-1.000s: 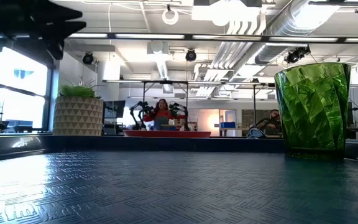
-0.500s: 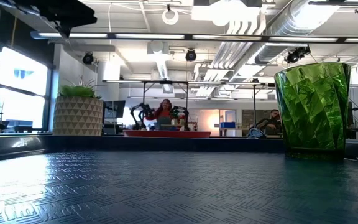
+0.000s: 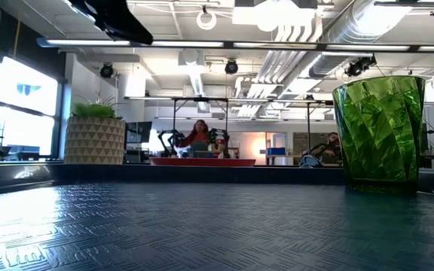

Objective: Pick and place plate/cup/fork/spoon on tray
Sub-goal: Put the pink plate on the blue tray to the bottom left of the green cup

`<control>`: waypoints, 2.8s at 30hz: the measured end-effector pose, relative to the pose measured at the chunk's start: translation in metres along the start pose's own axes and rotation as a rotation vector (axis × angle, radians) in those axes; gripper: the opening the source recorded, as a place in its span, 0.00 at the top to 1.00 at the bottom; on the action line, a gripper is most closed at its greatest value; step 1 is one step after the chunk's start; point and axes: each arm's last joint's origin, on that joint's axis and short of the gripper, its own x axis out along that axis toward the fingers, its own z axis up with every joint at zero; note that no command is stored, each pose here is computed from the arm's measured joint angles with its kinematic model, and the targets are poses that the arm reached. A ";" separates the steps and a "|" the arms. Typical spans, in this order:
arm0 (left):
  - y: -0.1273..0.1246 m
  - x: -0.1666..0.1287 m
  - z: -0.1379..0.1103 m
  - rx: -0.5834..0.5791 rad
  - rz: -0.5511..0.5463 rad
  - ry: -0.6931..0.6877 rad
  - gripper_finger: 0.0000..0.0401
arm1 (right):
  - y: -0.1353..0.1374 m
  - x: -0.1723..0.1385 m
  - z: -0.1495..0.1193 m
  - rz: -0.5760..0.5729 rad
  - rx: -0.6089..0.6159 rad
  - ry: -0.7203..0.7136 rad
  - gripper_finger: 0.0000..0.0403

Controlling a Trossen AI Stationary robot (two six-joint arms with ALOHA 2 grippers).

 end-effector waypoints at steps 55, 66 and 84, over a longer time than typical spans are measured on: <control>0.000 0.178 -0.025 0.220 -0.195 0.572 0.55 | -0.123 0.033 0.158 -0.031 -0.399 0.095 0.83; -0.009 0.202 -0.045 0.227 -0.220 0.616 0.55 | -0.123 0.033 0.158 -0.028 -0.397 0.092 0.83; -0.014 0.223 -0.064 0.244 -0.172 0.655 0.58 | -0.122 0.033 0.159 -0.023 -0.393 0.084 0.83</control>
